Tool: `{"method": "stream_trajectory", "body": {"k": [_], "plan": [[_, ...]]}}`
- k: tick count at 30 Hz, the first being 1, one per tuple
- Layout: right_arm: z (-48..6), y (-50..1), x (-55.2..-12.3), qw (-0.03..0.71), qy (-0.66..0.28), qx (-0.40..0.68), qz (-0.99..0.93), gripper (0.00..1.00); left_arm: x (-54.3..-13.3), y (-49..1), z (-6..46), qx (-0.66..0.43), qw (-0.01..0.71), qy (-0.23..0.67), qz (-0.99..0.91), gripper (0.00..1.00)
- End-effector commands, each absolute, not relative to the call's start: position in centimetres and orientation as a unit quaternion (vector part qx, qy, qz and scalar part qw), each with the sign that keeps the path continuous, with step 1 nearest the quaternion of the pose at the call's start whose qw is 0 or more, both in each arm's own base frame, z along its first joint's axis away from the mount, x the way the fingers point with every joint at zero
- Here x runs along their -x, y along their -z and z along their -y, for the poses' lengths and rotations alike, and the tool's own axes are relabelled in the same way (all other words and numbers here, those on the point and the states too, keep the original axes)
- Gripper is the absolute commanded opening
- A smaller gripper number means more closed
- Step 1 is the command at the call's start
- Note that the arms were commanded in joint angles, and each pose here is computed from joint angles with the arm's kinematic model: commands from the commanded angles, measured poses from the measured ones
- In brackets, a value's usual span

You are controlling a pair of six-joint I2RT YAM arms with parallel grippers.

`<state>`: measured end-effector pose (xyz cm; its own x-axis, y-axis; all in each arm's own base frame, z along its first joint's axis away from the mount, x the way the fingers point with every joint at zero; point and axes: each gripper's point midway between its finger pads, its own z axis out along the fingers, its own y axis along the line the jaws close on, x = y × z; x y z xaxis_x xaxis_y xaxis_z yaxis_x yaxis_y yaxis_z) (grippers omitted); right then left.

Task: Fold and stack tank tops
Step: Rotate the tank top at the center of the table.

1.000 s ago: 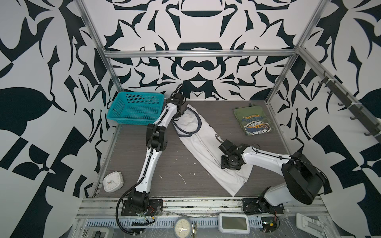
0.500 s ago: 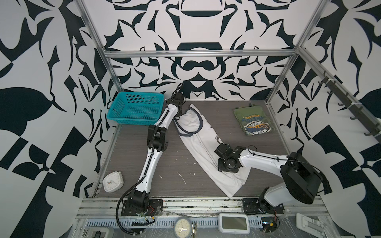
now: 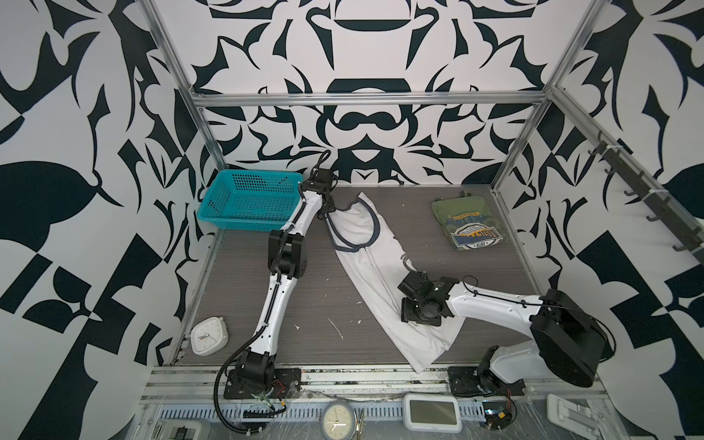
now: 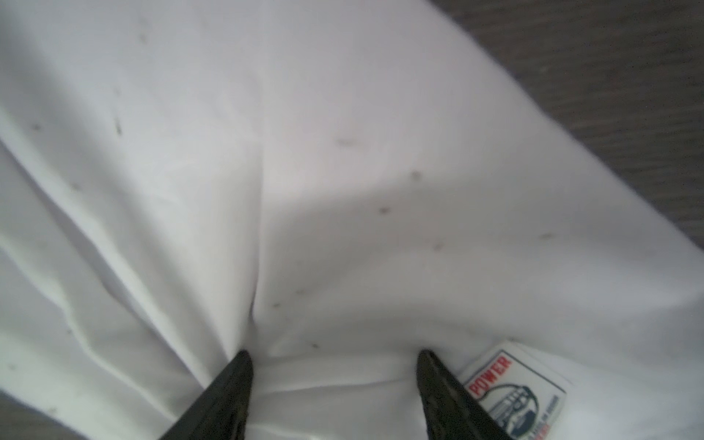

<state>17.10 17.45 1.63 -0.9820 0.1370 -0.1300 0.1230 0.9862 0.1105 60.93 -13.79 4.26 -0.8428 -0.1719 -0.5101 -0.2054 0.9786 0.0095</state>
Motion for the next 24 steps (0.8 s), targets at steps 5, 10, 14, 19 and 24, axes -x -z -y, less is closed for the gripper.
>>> {"method": "stream_trajectory", "body": {"k": [5, 10, 14, 19, 24], "plan": [[-15.9, -1.6, -14.7, 0.023, -0.020, -0.065, -0.997, 0.72, -60.6, -12.7, 17.2, 0.095, 0.307, 0.069, -0.944, 0.99], [-15.4, -2.6, -15.2, 0.041, -0.014, -0.059, -0.997, 0.72, -58.4, -13.0, 17.3, 0.108, 0.286, 0.048, -0.951, 1.00], [-15.2, -3.7, -16.1, 0.063, -0.024, -0.054, -0.996, 0.73, -53.8, -11.7, 17.8, 0.134, 0.249, 0.037, -0.959, 0.91], [-14.4, -4.7, -17.4, 0.080, -0.037, -0.057, -0.995, 0.74, -48.7, -8.4, 20.7, 0.135, 0.205, 0.059, -0.968, 0.77], [-14.1, -4.0, -17.4, 0.067, -0.041, -0.061, -0.995, 0.74, -46.6, -3.9, 22.7, 0.128, 0.147, 0.061, -0.979, 0.65]]}}
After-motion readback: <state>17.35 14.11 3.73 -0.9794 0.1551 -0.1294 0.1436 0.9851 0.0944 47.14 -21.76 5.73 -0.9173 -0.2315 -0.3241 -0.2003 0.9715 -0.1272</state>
